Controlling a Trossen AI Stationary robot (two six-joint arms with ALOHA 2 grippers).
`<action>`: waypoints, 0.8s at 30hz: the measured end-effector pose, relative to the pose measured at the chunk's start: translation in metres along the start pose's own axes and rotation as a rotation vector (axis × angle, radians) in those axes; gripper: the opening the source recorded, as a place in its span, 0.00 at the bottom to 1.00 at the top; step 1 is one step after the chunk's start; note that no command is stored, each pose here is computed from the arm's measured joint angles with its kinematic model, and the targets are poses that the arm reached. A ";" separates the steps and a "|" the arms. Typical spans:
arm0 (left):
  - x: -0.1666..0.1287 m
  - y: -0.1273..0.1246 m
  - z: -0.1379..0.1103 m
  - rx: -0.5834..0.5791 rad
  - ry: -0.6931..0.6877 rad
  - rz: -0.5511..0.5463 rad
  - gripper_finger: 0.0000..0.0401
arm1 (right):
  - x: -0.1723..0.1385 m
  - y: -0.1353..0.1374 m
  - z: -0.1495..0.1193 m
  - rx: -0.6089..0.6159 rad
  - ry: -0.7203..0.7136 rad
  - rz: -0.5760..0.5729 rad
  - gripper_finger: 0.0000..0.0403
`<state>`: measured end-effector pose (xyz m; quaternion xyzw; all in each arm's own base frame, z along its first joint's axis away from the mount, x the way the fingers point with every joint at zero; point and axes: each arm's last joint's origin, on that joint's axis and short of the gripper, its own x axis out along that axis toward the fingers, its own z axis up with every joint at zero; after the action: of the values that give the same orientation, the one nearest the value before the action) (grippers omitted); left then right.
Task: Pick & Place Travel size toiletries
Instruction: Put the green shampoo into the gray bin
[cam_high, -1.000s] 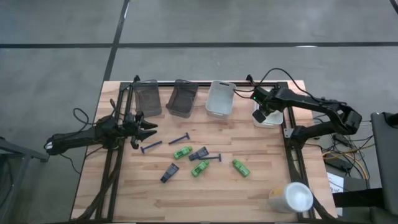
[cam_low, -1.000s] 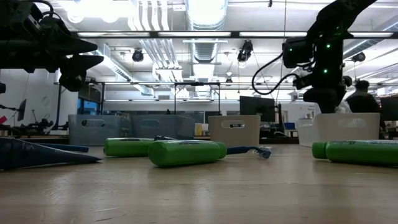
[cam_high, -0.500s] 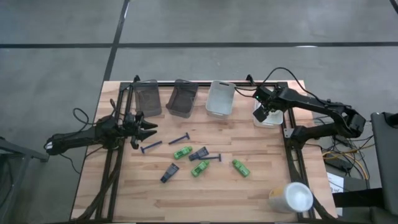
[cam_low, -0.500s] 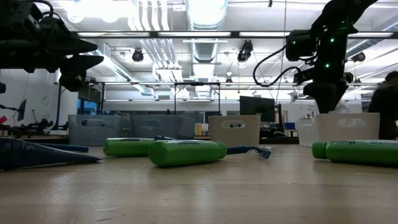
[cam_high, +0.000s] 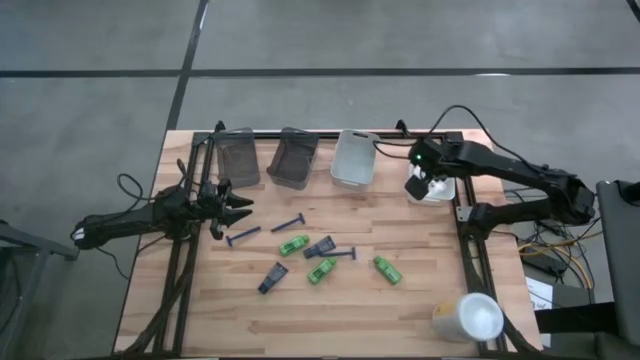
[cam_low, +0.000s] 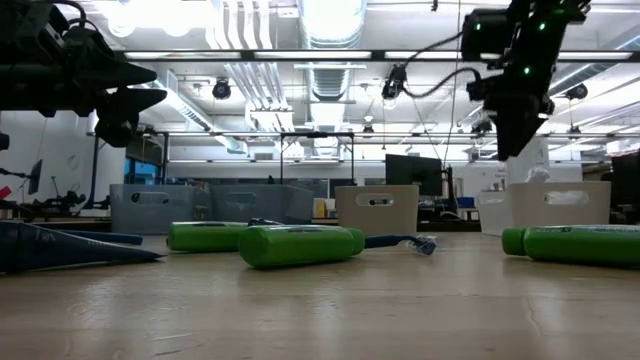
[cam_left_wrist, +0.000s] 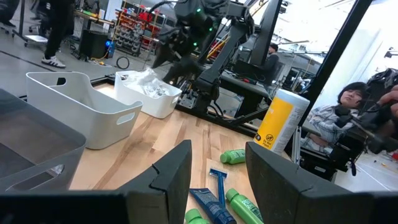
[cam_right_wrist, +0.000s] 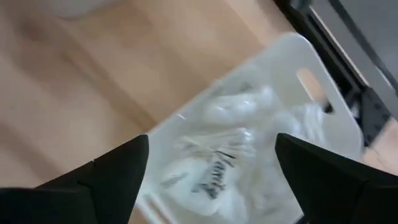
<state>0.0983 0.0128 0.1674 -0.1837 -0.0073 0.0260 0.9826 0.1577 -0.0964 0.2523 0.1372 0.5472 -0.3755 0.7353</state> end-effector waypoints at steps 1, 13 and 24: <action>0.000 0.000 0.000 0.000 0.000 0.000 0.39 | -0.004 0.002 0.000 -0.009 -0.010 0.031 0.87; 0.000 0.000 0.000 0.000 0.000 0.000 0.39 | -0.046 0.036 -0.018 -0.172 -0.122 0.370 0.82; 0.000 0.000 0.000 0.000 0.000 0.000 0.39 | -0.061 0.075 -0.031 -0.281 -0.231 0.528 0.76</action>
<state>0.0983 0.0128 0.1674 -0.1836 -0.0075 0.0261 0.9826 0.1814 -0.0020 0.2810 0.1279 0.4522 -0.1054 0.8764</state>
